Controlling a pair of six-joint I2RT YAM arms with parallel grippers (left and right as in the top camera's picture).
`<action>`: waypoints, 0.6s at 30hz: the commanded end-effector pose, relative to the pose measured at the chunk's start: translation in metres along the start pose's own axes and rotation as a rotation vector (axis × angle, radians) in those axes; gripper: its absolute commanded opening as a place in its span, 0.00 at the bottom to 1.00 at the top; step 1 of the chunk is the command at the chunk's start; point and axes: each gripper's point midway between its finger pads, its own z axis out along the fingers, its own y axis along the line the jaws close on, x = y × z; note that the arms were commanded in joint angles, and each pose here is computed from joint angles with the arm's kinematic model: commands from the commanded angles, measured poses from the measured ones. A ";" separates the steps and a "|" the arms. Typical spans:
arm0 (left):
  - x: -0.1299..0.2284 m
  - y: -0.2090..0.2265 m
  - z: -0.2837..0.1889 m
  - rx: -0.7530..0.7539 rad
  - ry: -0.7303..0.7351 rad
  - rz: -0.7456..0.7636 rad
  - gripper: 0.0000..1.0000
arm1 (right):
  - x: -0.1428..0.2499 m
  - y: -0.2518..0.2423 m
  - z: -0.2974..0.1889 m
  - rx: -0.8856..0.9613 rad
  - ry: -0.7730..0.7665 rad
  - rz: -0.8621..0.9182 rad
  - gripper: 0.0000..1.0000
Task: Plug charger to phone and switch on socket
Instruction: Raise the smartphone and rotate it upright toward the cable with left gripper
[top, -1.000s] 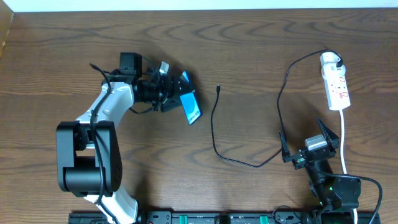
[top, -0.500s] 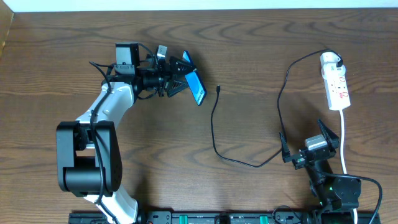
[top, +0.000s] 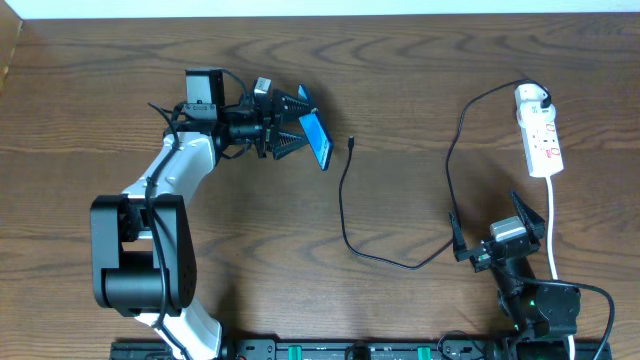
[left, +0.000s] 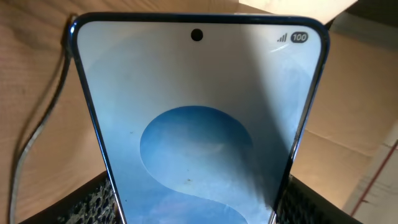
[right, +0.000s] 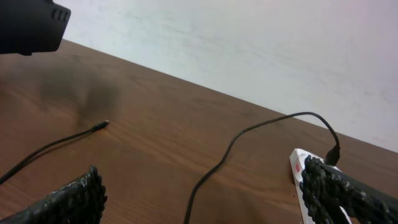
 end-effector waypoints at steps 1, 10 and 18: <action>0.011 -0.026 -0.007 0.051 0.045 -0.021 0.68 | 0.000 0.003 0.000 -0.012 -0.004 0.006 0.99; 0.010 -0.025 -0.007 0.045 0.041 -0.166 0.68 | 0.000 0.003 0.000 -0.012 -0.004 0.006 0.99; 0.006 -0.023 -0.007 0.032 0.019 -0.346 0.68 | 0.000 0.003 0.000 -0.012 -0.004 0.006 0.99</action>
